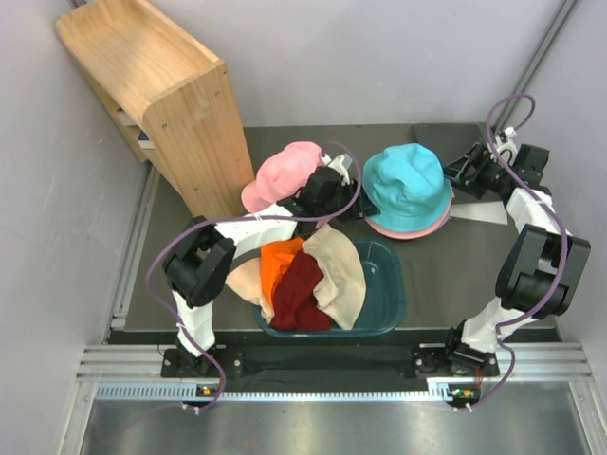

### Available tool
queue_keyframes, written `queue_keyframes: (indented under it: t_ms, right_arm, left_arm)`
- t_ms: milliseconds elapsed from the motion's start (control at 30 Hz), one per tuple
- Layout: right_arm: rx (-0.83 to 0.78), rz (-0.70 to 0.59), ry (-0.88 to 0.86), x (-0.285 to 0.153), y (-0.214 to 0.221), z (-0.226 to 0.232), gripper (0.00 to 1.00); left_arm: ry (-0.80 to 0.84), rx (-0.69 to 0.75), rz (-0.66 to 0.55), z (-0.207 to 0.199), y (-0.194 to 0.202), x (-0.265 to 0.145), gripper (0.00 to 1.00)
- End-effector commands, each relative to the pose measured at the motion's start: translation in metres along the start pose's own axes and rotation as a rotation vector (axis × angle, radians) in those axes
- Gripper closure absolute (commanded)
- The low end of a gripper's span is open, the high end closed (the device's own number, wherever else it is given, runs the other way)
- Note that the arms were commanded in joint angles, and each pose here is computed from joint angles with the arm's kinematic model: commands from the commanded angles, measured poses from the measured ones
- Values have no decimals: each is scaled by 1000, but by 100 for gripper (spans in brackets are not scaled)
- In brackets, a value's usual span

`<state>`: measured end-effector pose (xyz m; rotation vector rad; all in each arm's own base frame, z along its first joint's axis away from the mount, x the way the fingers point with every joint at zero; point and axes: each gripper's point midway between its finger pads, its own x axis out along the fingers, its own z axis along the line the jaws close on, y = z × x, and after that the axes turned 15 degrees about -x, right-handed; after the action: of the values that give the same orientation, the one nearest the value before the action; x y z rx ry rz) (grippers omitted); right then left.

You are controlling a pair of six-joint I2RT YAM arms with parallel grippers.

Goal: Stack the hats

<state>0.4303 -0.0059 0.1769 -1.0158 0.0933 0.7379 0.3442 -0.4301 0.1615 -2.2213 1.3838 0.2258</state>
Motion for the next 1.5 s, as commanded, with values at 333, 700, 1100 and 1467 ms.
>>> queue_keyframes:
  t_ms: [333, 700, 1100, 1467]
  right_arm:
    - [-120, -73, -33, -12, -32, 31, 21]
    - [-156, -102, -29, -16, -58, 31, 21]
    - [-111, -75, -132, -4, -42, 43, 27]
    - [-97, -28, -142, 11, -19, 35, 32]
  left_arm:
    - [-1, -3, -118, -1, -25, 8, 100]
    - [-112, -6, -115, 20, -54, 5, 100]
    - [-170, 66, -94, 25, -71, 12, 100]
    - [-165, 73, -99, 23, -73, 13, 100]
